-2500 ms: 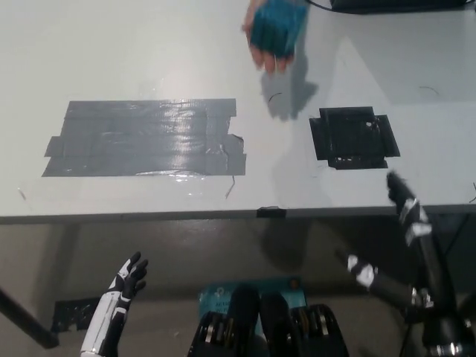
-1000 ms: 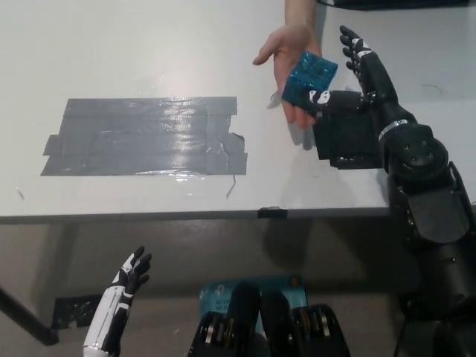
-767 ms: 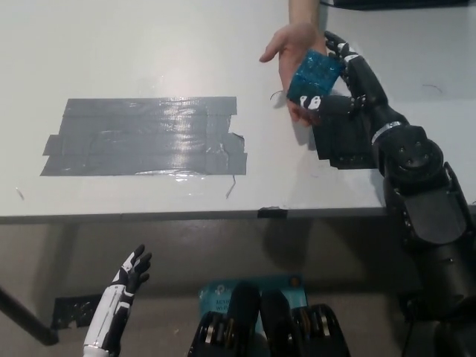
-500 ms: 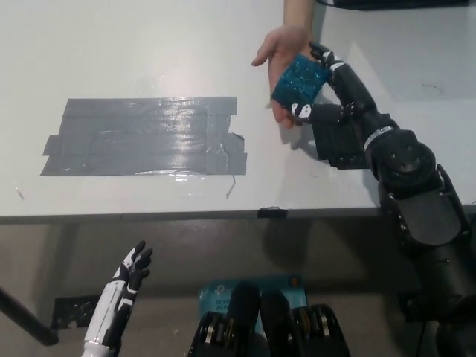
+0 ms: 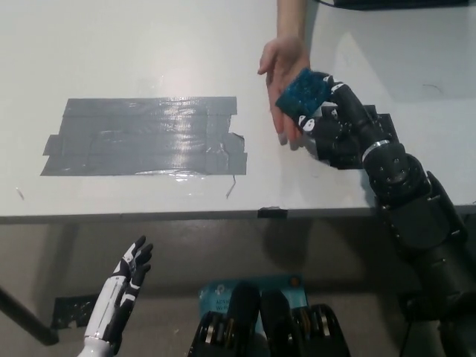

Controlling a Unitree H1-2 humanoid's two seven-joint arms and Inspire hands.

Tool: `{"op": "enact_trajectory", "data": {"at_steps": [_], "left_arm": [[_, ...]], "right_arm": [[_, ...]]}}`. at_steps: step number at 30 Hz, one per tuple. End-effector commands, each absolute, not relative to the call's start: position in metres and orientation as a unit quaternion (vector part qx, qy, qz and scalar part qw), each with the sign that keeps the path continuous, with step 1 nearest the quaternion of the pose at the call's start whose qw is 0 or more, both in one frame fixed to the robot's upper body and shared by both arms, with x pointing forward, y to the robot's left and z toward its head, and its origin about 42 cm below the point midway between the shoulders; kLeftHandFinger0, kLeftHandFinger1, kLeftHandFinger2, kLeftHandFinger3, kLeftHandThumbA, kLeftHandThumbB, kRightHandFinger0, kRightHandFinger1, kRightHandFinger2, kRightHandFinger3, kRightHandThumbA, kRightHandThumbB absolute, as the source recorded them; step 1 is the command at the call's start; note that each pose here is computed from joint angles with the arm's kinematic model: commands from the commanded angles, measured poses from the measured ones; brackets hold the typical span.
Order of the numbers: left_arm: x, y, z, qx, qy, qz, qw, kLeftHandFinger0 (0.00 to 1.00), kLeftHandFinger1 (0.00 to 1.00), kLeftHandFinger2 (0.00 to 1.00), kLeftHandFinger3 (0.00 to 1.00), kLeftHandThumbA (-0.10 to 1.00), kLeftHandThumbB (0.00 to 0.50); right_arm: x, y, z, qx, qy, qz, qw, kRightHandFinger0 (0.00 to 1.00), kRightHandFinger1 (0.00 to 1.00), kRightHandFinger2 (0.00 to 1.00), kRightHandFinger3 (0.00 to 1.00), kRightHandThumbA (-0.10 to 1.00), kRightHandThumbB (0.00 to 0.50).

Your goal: A person hands a rubik's cube to the robot and rhe robot picks it up with its right hand and places it on the black spot on the desk infron tof it

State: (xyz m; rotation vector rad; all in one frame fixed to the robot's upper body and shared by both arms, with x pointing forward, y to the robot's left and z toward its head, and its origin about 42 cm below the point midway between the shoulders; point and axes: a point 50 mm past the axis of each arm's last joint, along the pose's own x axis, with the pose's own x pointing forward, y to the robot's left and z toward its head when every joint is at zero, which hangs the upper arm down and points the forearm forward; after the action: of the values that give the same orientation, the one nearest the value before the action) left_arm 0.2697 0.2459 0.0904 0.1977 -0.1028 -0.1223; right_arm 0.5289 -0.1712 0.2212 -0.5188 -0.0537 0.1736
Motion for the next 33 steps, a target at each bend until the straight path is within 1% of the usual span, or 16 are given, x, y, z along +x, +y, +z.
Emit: {"op": "enact_trajectory", "data": {"at_steps": [1, 6, 9, 10, 11, 12, 14, 20, 22, 25, 26, 27, 28, 29, 30, 33], "left_arm": [[0.275, 0.247, 0.102, 0.089, -0.079, -0.063, 0.991, 1.0, 1.0, 1.0, 1.0, 0.94, 0.154], [0.278, 0.246, 0.103, 0.088, -0.082, -0.064, 0.991, 1.0, 1.0, 1.0, 1.0, 0.93, 0.138], [0.278, 0.246, 0.103, 0.088, -0.083, -0.062, 0.991, 1.0, 1.0, 1.0, 1.0, 0.92, 0.138], [0.278, 0.246, 0.103, 0.088, -0.082, -0.062, 0.991, 1.0, 1.0, 1.0, 1.0, 0.92, 0.138], [0.278, 0.246, 0.103, 0.088, -0.082, -0.062, 0.991, 1.0, 1.0, 1.0, 1.0, 0.91, 0.138], [0.279, 0.246, 0.104, 0.09, -0.083, -0.061, 0.991, 1.0, 1.0, 1.0, 1.0, 0.91, 0.137], [0.28, 0.247, 0.104, 0.092, -0.086, -0.061, 0.99, 1.0, 1.0, 1.0, 1.0, 0.92, 0.131], [0.282, 0.248, 0.105, 0.092, -0.086, -0.061, 0.99, 1.0, 1.0, 1.0, 1.0, 0.9, 0.123], [0.282, 0.248, 0.106, 0.095, -0.089, -0.061, 0.99, 1.0, 1.0, 1.0, 1.0, 0.91, 0.119], [0.282, 0.249, 0.105, 0.095, -0.092, -0.061, 0.989, 1.0, 1.0, 1.0, 1.0, 0.91, 0.111], [0.281, 0.249, 0.106, 0.096, -0.092, -0.06, 0.989, 0.99, 1.0, 1.0, 1.0, 0.91, 0.106], [0.282, 0.249, 0.106, 0.097, -0.094, -0.061, 0.989, 0.98, 1.0, 1.0, 1.0, 0.91, 0.1], [0.282, 0.249, 0.106, 0.098, -0.096, -0.062, 0.989, 0.98, 1.0, 1.0, 1.0, 0.91, 0.098], [0.282, 0.249, 0.106, 0.096, -0.098, -0.063, 0.989, 0.98, 1.0, 1.0, 1.0, 0.91, 0.097], [0.282, 0.248, 0.106, 0.094, -0.095, -0.061, 0.989, 0.97, 1.0, 1.0, 1.0, 0.91, 0.105], [0.283, 0.247, 0.107, 0.093, -0.094, -0.06, 0.989, 0.96, 1.0, 1.0, 1.0, 0.9, 0.106]], "right_arm": [[0.543, -0.175, 0.271, -0.268, -0.119, 0.032, 0.956, 0.1, 0.65, 1.0, 1.0, -0.1, 0.115], [0.542, -0.179, 0.283, -0.238, -0.137, 0.008, 0.961, 0.1, 0.64, 0.99, 1.0, -0.1, 0.116], [0.538, -0.182, 0.296, -0.224, -0.148, -0.003, 0.963, 0.15, 0.67, 1.0, 1.0, -0.1, 0.136], [0.536, -0.185, 0.302, -0.212, -0.164, -0.011, 0.963, 0.2, 0.64, 0.97, 0.98, -0.1, 0.151], [0.535, -0.187, 0.305, -0.205, -0.163, -0.016, 0.965, 0.18, 0.62, 0.97, 0.97, -0.1, 0.151], [0.532, -0.191, 0.313, -0.198, -0.173, -0.024, 0.964, 0.11, 0.57, 0.95, 0.95, -0.1, 0.149], [0.529, -0.198, 0.32, -0.19, -0.187, -0.03, 0.963, 0.06, 0.55, 0.93, 0.95, -0.1, 0.14], [0.52, -0.24, 0.335, -0.187, -0.206, -0.055, 0.959, 0.1, 0.59, 0.94, 0.94, -0.1, 0.163], [0.516, -0.25, 0.332, -0.199, -0.202, -0.056, 0.957, 0.08, 0.57, 0.92, 0.96, -0.1, 0.161], [0.513, -0.265, 0.315, -0.228, -0.192, -0.059, 0.953, 0.07, 0.47, 0.82, 0.91, -0.1, 0.173], [0.512, -0.269, 0.305, -0.235, -0.173, -0.06, 0.955, 0.11, 0.48, 0.82, 0.89, -0.1, 0.174], [0.511, -0.271, 0.298, -0.236, -0.161, -0.059, 0.957, 0.11, 0.46, 0.79, 0.89, -0.1, 0.168], [0.51, -0.274, 0.288, -0.241, -0.154, -0.051, 0.957, 0.07, 0.45, 0.8, 0.9, -0.1, 0.167], [0.51, -0.276, 0.276, -0.254, -0.14, -0.045, 0.956, 0.07, 0.49, 0.87, 0.94, -0.1, 0.168], [0.508, -0.275, 0.264, -0.263, -0.12, -0.04, 0.957, 0.09, 0.54, 0.92, 0.97, -0.1, 0.167], [0.505, -0.27, 0.243, -0.278, -0.102, -0.026, 0.955, 0.15, 0.61, 0.98, 1.0, -0.1, 0.16]]}}
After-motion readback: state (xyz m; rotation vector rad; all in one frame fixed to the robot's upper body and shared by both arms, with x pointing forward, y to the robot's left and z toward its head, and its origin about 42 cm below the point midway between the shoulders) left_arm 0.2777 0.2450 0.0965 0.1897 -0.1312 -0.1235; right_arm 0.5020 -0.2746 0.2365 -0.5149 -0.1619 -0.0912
